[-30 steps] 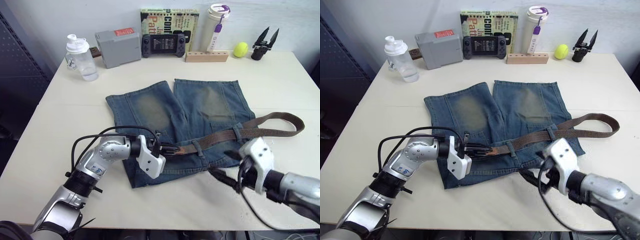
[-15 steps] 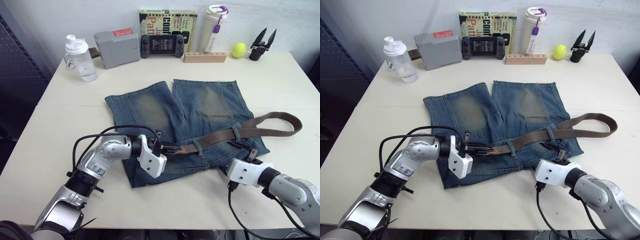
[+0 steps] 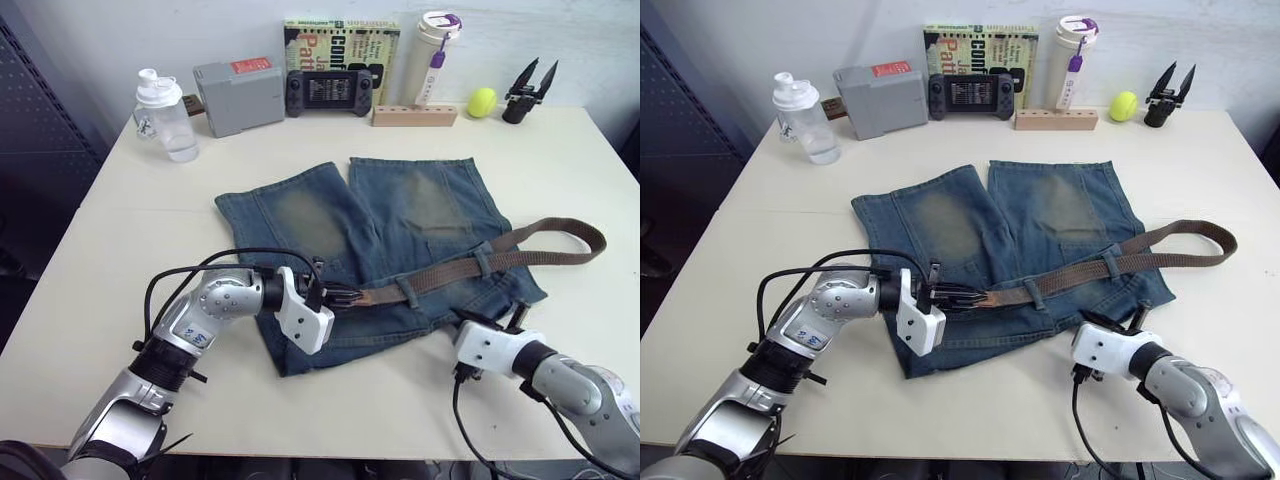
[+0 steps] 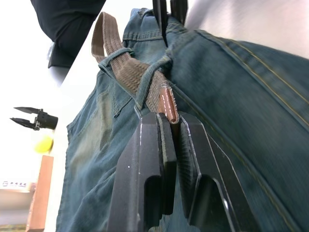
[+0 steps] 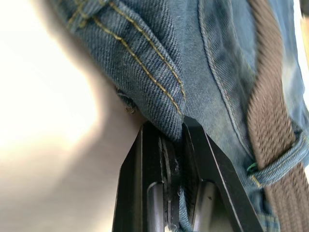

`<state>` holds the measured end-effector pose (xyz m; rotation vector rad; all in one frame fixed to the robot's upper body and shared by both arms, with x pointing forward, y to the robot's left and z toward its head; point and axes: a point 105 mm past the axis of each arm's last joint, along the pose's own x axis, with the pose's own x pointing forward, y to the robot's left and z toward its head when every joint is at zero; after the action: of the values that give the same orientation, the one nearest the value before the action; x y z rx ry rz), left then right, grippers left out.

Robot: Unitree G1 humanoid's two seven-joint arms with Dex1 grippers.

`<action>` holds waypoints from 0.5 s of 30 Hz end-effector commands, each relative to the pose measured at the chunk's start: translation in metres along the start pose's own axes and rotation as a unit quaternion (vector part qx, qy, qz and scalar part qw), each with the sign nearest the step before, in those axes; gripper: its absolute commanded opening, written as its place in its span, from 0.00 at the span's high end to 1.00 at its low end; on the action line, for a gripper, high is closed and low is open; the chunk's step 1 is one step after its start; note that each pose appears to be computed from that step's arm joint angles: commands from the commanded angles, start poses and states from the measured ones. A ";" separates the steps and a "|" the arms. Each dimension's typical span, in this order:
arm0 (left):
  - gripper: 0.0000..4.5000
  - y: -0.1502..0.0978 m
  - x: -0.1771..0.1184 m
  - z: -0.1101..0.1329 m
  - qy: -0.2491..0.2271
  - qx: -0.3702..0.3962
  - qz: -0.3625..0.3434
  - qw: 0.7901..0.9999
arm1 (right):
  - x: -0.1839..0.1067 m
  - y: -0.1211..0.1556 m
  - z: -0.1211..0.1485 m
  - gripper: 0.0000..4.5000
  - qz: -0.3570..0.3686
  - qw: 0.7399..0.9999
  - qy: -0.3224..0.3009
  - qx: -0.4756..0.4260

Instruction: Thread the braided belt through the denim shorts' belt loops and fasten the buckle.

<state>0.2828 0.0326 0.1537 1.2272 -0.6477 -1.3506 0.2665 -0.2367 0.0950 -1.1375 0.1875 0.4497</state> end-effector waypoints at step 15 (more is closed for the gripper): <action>1.00 0.005 -0.004 0.018 -0.018 0.032 0.008 0.999 | -0.008 -0.039 -0.074 1.00 -0.105 0.972 0.202 0.058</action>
<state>0.2722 0.0312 0.1574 1.2493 -0.6867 -1.3595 0.2849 -0.3200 0.1027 -1.1132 0.4226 0.0162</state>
